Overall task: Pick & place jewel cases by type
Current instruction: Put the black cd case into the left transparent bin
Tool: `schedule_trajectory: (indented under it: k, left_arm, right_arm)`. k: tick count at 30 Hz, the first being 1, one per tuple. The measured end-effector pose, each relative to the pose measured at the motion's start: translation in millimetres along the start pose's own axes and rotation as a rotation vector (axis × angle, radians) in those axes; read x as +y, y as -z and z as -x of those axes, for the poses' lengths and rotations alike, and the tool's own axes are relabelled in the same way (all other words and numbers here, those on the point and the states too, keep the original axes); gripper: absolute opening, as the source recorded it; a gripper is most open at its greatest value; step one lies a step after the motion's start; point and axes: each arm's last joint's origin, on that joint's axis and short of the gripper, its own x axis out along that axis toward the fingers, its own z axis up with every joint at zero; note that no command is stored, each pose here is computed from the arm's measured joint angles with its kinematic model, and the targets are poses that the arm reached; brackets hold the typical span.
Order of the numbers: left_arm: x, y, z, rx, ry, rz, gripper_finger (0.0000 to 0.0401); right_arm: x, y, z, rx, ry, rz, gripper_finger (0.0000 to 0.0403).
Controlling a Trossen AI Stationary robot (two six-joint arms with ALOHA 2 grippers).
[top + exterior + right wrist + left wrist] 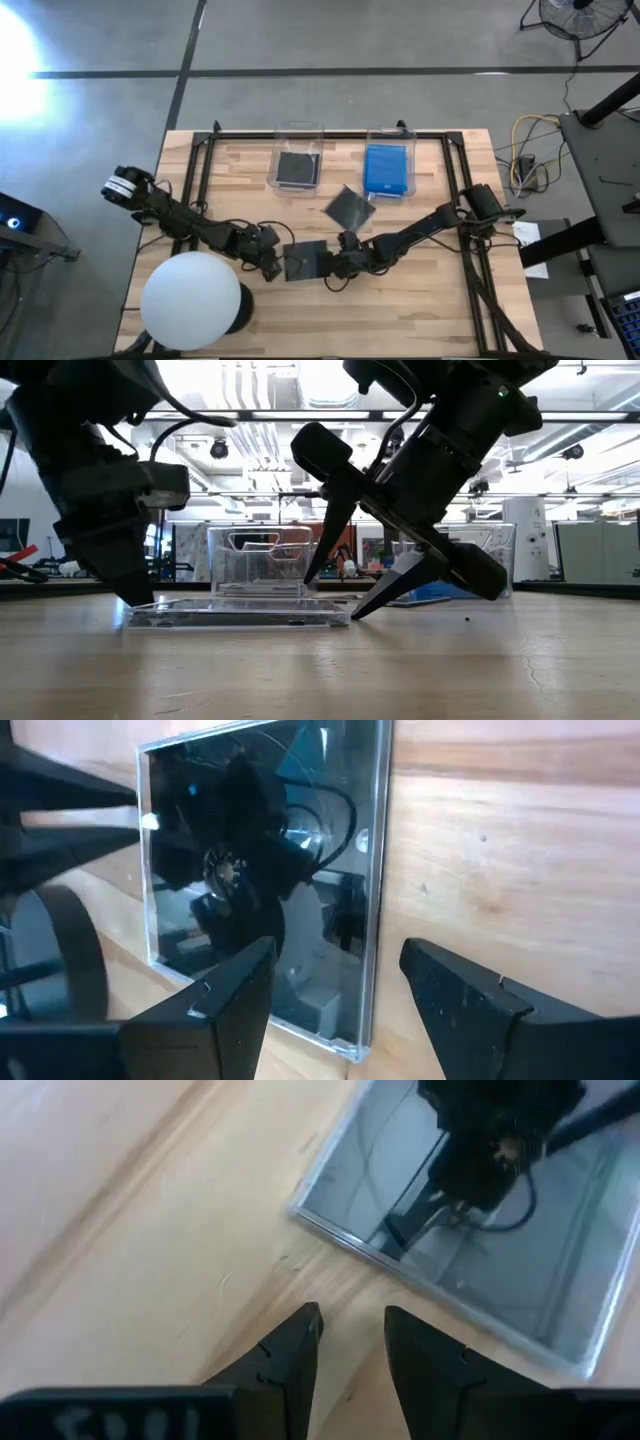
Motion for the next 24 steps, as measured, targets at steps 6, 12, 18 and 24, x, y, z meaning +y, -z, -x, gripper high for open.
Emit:
schedule_trajectory:
  k: [6, 12, 18, 24]
  left_arm:
    - [0, 4, -11, -0.007, 0.082, 0.169, 0.0106]
    - [-4, 3, -17, -0.010, 0.131, 0.145, 0.0106]
    - [-2, 7, -26, 0.017, 0.105, 0.091, 0.0106]
    - [3, 12, -30, 0.031, 0.097, 0.040, 0.0106]
  right_arm:
    - [-3, -5, -7, 0.048, 0.027, 0.002, 0.0224]
    - [-4, -3, -19, 0.099, -0.009, 0.023, 0.0224]
    - [6, -7, -17, 0.138, -0.099, 0.105, 0.0224]
    - [18, -9, 2, 0.137, -0.170, 0.248, 0.0224]
